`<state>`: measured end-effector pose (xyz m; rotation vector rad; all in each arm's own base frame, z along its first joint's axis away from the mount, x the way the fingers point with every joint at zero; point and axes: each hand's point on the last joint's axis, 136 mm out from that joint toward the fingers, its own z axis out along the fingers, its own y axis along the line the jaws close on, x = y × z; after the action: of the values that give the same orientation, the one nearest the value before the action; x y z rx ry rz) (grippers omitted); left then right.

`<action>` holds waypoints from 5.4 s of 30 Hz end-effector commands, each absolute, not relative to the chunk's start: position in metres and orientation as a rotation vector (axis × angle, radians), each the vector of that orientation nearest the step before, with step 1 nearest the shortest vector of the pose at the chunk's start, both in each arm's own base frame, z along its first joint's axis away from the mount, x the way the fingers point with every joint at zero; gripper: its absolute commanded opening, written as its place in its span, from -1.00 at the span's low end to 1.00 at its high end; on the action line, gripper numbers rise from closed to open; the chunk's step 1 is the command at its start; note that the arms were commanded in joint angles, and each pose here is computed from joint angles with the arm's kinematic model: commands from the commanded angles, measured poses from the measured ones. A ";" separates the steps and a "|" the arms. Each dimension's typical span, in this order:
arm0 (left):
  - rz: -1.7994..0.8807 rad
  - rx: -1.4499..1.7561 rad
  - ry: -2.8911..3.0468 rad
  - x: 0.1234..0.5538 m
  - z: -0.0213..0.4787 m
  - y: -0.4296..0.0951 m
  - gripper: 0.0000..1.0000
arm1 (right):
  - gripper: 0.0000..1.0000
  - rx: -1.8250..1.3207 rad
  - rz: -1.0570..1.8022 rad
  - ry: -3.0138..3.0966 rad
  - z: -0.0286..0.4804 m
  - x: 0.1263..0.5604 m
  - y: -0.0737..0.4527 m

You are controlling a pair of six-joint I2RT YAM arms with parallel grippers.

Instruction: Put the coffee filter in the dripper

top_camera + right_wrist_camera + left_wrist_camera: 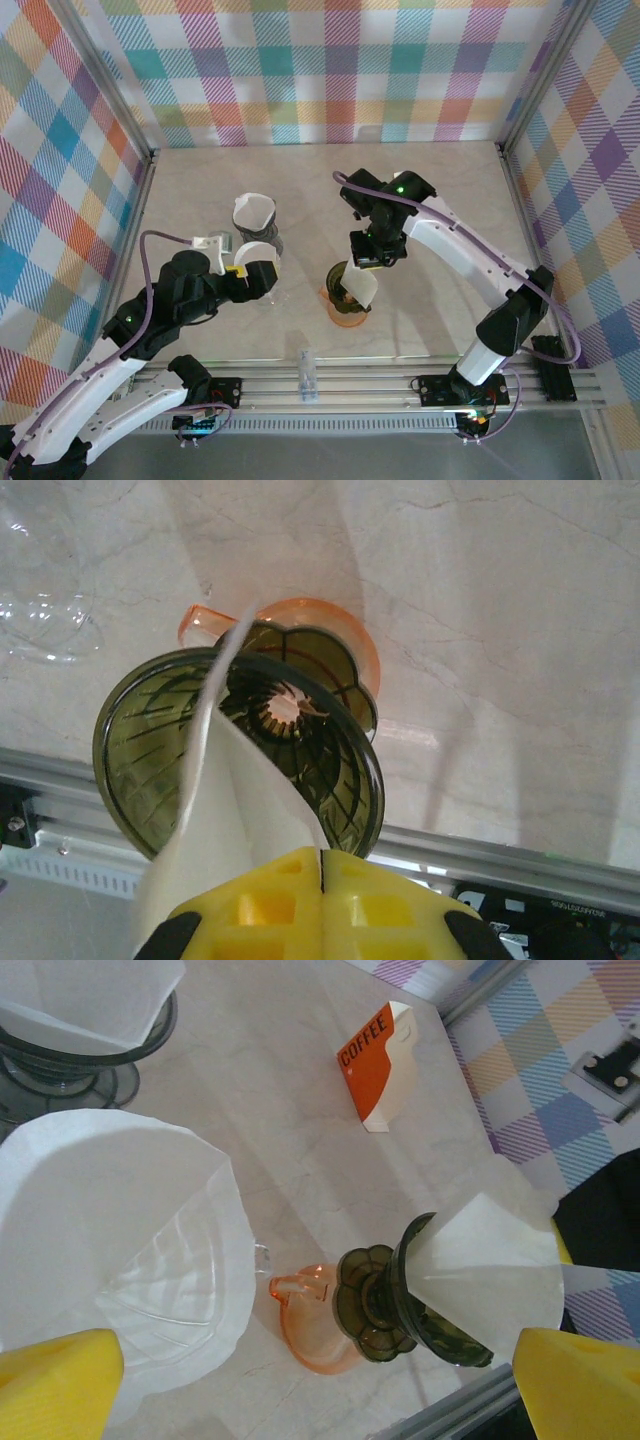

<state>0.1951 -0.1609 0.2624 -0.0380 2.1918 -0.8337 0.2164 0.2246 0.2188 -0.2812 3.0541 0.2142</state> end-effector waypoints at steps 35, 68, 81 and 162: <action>-1.106 0.098 2.298 0.203 0.258 -0.247 0.67 | -0.85 -0.381 0.437 2.557 0.224 0.223 0.242; -1.049 0.108 2.469 0.205 0.199 -0.285 0.24 | -0.79 -0.550 0.196 2.575 0.191 0.221 0.258; -1.024 0.140 2.510 0.205 0.190 -0.294 -0.12 | -0.51 -0.505 0.251 2.549 0.198 0.218 0.254; -1.014 0.112 2.474 0.218 0.191 -0.300 0.15 | 0.45 -0.430 0.195 2.754 0.111 0.221 0.227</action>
<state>0.2174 -0.2919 0.1869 0.0900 2.4913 -0.9892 0.2223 0.2307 0.1175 -0.4533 2.7394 0.1982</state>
